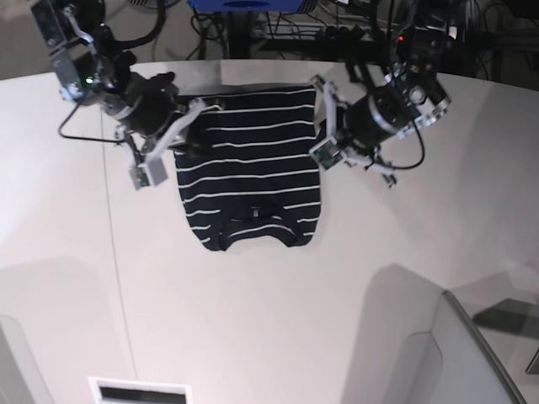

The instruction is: Layout the t-shirt on the table in an organized manner, then fold the t-shirt properly

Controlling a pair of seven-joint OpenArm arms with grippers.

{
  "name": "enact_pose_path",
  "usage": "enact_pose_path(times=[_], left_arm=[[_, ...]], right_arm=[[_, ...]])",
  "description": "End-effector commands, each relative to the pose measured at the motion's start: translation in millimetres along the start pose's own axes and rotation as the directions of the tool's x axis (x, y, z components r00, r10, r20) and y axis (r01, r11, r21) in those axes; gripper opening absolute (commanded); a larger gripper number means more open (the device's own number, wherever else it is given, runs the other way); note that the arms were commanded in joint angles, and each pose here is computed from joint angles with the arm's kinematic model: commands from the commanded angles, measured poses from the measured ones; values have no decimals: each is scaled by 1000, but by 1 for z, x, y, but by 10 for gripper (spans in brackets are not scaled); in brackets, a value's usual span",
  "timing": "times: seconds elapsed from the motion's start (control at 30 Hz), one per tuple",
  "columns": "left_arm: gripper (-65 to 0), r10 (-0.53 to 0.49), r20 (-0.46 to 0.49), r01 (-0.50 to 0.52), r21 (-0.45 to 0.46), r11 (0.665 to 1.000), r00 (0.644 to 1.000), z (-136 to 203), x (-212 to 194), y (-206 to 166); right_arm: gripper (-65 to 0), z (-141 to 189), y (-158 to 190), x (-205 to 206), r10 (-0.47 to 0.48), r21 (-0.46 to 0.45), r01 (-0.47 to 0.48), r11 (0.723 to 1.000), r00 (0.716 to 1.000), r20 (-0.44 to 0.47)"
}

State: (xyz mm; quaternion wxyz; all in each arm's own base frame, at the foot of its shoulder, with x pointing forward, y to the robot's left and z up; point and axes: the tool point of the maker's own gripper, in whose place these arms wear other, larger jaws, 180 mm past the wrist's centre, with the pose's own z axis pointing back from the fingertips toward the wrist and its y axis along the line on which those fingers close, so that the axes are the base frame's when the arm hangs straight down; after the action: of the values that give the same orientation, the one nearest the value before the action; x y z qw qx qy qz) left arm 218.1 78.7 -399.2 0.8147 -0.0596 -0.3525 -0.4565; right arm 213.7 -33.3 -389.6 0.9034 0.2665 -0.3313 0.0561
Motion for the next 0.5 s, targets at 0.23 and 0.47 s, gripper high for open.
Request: enact_pose_path(times=[0.23,0.47], left_arm=[[-650,-5,-101,-6,-107,994,995,39,-51,-53],[-650,9,-239,-70,-248,966,971,75,-101,-118]], right_arm=[[-648,62,-41,-50,-120,-158,101,982,986,-118],[-648,114,-43,-140,-256,-265,179,948,922,-290]])
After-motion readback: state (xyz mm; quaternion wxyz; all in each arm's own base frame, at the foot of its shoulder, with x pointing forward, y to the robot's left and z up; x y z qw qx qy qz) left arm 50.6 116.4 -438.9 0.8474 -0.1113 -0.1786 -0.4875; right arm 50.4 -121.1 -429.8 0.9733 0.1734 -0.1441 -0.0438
